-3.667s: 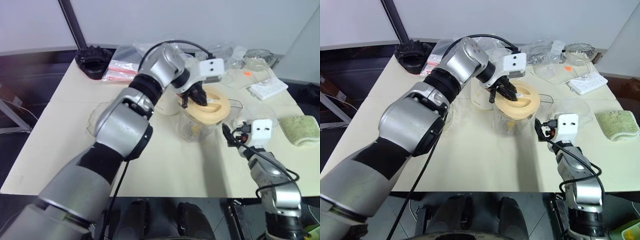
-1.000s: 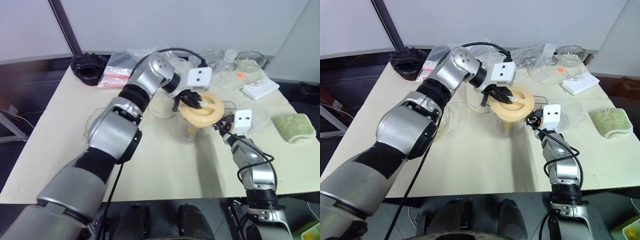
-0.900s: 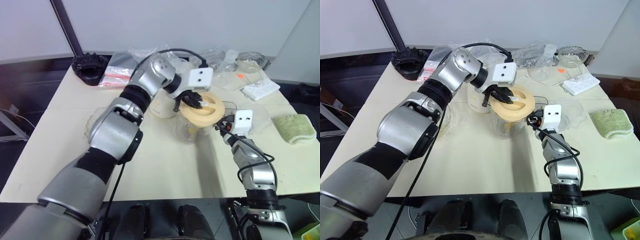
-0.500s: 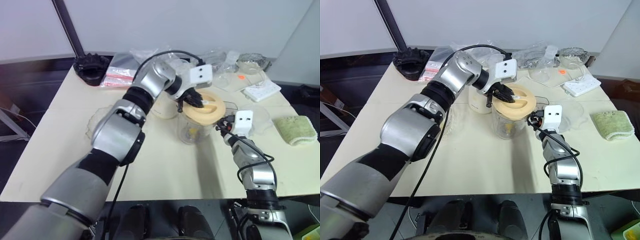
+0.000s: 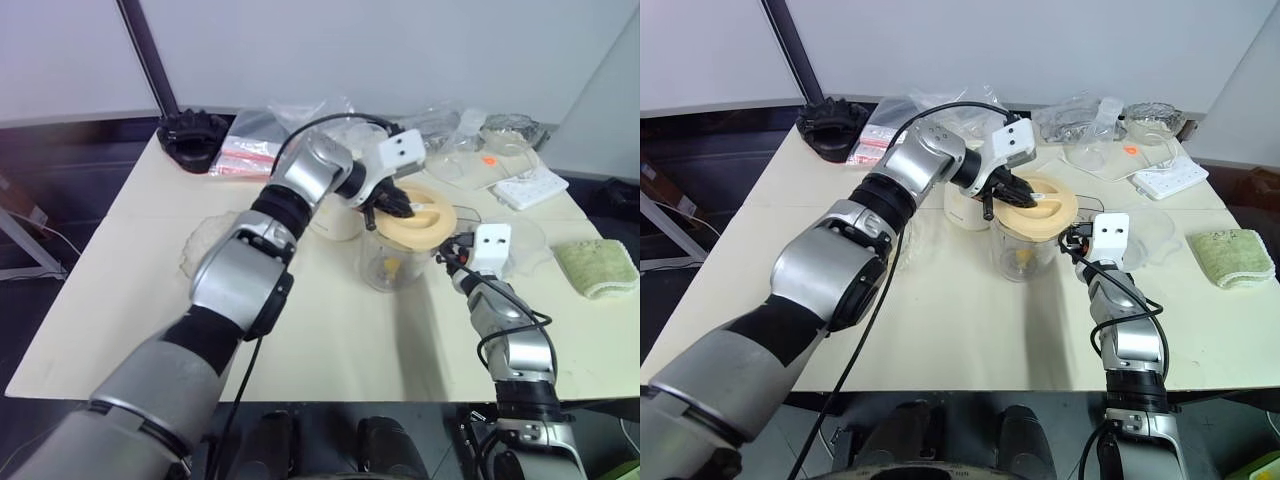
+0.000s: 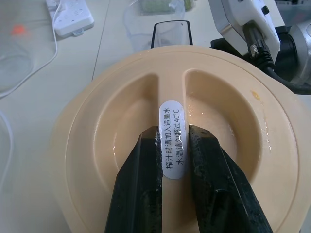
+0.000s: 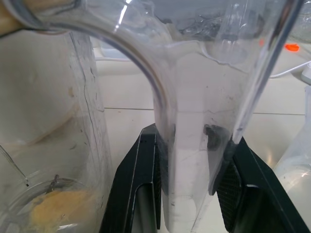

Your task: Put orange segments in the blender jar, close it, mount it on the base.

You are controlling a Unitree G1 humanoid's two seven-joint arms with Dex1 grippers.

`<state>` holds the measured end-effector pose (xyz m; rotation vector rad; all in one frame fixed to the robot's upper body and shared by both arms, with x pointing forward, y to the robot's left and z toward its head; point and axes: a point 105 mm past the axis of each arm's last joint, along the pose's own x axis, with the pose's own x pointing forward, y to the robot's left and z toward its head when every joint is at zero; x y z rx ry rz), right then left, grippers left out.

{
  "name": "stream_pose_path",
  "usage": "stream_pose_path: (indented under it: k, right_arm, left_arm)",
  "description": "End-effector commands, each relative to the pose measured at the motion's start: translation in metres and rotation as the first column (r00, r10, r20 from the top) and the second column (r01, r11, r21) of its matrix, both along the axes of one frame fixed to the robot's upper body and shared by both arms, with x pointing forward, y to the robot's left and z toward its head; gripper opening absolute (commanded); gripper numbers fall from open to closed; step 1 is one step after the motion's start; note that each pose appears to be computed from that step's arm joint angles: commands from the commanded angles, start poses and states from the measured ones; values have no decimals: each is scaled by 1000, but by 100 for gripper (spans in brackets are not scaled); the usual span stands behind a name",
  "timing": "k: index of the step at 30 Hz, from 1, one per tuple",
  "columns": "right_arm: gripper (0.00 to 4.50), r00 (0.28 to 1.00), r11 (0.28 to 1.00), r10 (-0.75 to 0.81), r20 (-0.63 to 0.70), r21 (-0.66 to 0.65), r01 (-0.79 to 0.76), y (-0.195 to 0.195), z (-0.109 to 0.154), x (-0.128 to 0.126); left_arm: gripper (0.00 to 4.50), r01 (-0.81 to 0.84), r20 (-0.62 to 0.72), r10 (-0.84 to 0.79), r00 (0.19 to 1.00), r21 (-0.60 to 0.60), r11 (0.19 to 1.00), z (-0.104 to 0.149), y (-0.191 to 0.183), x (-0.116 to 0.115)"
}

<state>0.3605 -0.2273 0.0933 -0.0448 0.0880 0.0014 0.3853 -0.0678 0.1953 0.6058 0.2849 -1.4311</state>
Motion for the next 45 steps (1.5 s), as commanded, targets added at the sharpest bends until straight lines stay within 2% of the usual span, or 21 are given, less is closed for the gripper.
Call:
stream_pose_path:
  k: [1, 5, 9, 11, 17, 23, 28, 32, 38, 41, 43, 45]
  right_arm:
    - [89, 994, 999, 37, 99, -41, -33, 7, 28, 3]
    - [89, 995, 999, 38, 97, -42, -34, 8, 27, 3]
    - [89, 995, 998, 39, 94, -46, -35, 7, 26, 2]
    - [89, 995, 998, 43, 90, -55, -38, 7, 25, 2]
    - [89, 995, 997, 45, 84, -59, -40, 5, 23, 1]
    - [89, 995, 997, 52, 81, -60, -47, 5, 22, 2]
    - [89, 995, 997, 58, 75, -64, -54, 4, 21, 4]
    - [89, 996, 997, 52, 76, -55, -47, 2, 23, 5]
    - [89, 993, 1000, 22, 118, 14, -24, -2, 39, 3]
    - [89, 990, 1000, 4, 140, 29, -8, -8, 49, 0]
    - [89, 988, 999, -11, 157, 38, 5, -11, 57, -3]
    - [89, 985, 1000, -19, 172, 27, 14, -14, 66, -4]
  left_arm:
    - [24, -105, -172, 138, 975, 186, 977, -85, 21, -6]
    - [24, -107, -149, 136, 979, 188, 976, -83, 21, -4]
    - [228, -80, -127, 104, 986, 179, 981, -73, 19, -3]
    - [323, -65, -93, 80, 992, 156, 986, -57, 16, -1]
    - [323, -14, 34, 13, 999, 8, 1000, 22, 4, 5]
    - [323, 29, 139, -15, 990, -98, 995, 89, 3, 1]
    - [323, 84, 204, -50, 978, -161, 983, 133, 6, -10]
    - [323, 38, 225, 14, 974, -229, 973, 158, 15, -7]
    - [323, -107, 149, 170, 974, -356, 928, 168, 43, 9]
    - [323, -157, 117, 234, 965, -456, 876, 165, 64, 17]
    - [323, -164, 138, 263, 955, -495, 853, 152, 82, 17]
    - [323, -221, 59, 292, 955, -515, 828, 128, 106, 12]
